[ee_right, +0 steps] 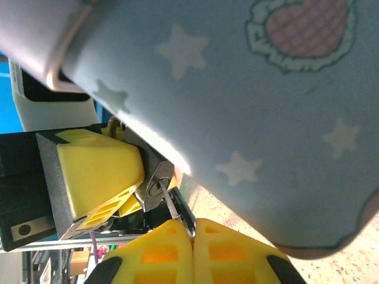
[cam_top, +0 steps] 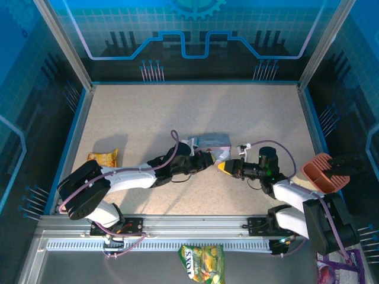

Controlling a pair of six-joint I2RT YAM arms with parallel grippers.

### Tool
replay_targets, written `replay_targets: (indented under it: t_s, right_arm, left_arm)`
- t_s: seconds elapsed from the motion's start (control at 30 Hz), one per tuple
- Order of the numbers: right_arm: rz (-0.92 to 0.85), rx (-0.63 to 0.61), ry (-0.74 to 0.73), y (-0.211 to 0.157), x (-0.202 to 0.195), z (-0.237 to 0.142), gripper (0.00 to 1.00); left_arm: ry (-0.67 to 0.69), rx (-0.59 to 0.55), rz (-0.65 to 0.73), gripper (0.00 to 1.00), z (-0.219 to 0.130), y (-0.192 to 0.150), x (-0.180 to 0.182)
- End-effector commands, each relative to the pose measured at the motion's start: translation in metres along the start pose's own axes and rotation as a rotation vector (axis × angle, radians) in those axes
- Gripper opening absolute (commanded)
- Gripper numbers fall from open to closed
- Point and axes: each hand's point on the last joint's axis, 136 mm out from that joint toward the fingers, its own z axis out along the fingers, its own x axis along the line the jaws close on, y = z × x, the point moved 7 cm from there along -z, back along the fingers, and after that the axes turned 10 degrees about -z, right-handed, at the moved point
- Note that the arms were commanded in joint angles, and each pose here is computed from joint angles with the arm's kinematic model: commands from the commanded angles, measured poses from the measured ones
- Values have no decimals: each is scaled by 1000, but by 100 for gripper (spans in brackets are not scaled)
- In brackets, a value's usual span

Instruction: Unlock the padlock with the key

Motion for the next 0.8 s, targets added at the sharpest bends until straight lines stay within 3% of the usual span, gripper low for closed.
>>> replay_targets:
  t_s: [0.0, 0.47, 0.77]
  right_arm:
    - [-74, -199, -112, 39, 1, -5, 0]
    - [-90, -196, -128, 44, 9, 0, 0]
    - [-5, -205, -136, 39, 4, 4, 0]
  left_arm:
    - [-278, 348, 149, 4, -11, -61, -67]
    - [-284, 382, 163, 3, -4, -70, -72]
    - [-346, 348, 174, 3, -4, -71, -83]
